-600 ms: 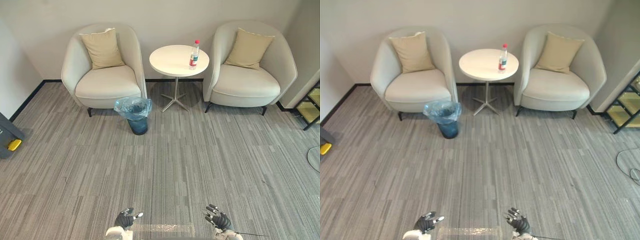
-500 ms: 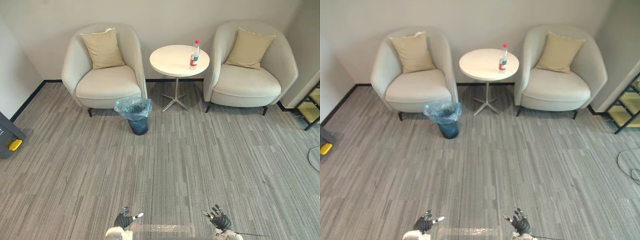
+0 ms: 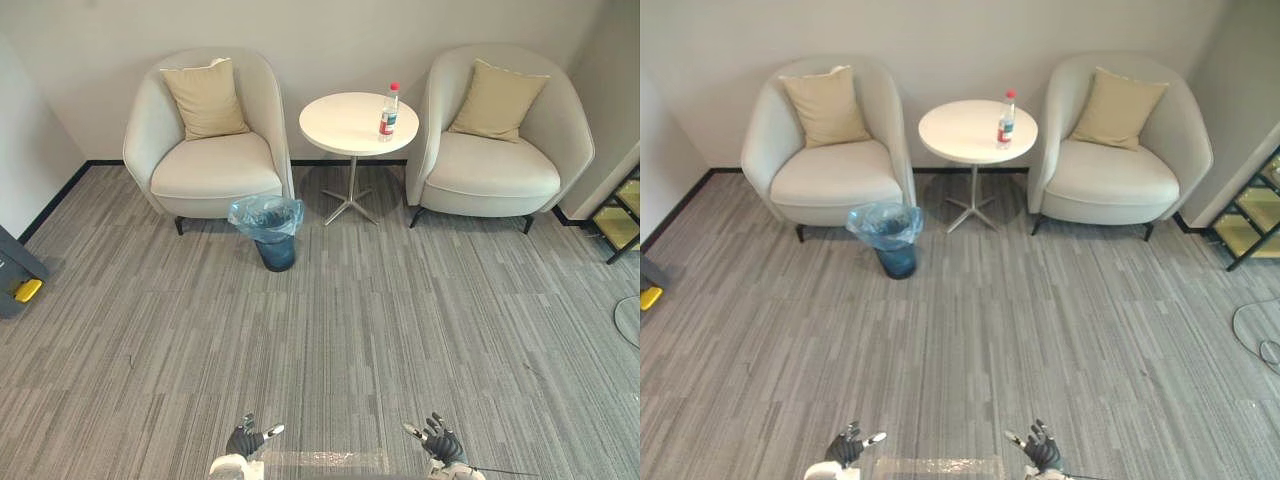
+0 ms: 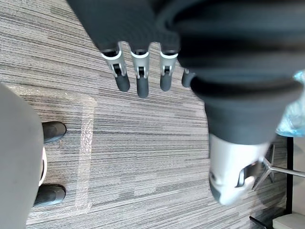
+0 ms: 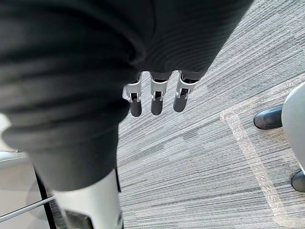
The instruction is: Gather rubbish on tea table into small bin, then transfer packed bag to large trash can.
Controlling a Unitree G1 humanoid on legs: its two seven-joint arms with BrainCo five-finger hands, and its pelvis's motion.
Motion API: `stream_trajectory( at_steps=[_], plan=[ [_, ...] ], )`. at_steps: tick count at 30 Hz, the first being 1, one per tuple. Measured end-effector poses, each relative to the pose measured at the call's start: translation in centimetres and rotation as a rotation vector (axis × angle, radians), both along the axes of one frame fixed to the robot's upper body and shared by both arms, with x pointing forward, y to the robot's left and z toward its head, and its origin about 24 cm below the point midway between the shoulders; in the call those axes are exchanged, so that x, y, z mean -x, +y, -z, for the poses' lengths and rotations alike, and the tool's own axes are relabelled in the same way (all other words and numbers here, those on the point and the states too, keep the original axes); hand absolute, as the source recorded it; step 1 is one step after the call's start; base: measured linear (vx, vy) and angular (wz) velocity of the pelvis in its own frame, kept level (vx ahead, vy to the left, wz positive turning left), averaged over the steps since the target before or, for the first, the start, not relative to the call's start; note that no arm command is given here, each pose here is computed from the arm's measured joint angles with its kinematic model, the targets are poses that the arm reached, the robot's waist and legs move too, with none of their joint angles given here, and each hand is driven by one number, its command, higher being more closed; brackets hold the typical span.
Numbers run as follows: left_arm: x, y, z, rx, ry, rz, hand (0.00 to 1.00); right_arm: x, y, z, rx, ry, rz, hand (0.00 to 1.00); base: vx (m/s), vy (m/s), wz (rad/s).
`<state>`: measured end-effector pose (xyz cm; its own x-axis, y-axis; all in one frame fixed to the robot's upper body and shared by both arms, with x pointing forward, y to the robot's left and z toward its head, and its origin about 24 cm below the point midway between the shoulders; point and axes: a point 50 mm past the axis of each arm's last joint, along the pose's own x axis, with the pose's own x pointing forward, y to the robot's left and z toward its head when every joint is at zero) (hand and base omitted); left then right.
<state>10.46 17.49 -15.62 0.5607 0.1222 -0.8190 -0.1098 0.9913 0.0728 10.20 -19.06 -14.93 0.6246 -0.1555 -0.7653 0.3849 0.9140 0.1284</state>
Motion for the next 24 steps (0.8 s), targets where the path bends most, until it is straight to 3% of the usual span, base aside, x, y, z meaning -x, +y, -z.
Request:
stream_trajectory(
  at_steps=[18, 24],
  plan=[
    [-1.4, 0.8, -0.7, -0.026, -0.053, 0.011, 0.0, 0.8, -0.1, -0.2, -0.079, -0.038, 0.143, 0.0, -0.01, -0.088, -0.12],
    [-1.8, 0.7, -1.1, -0.021, -0.087, 0.002, 0.0, 1.0, -0.6, -0.4, -0.06, -0.041, 0.16, 0.0, 0.21, 0.079, -0.49]
  ],
)
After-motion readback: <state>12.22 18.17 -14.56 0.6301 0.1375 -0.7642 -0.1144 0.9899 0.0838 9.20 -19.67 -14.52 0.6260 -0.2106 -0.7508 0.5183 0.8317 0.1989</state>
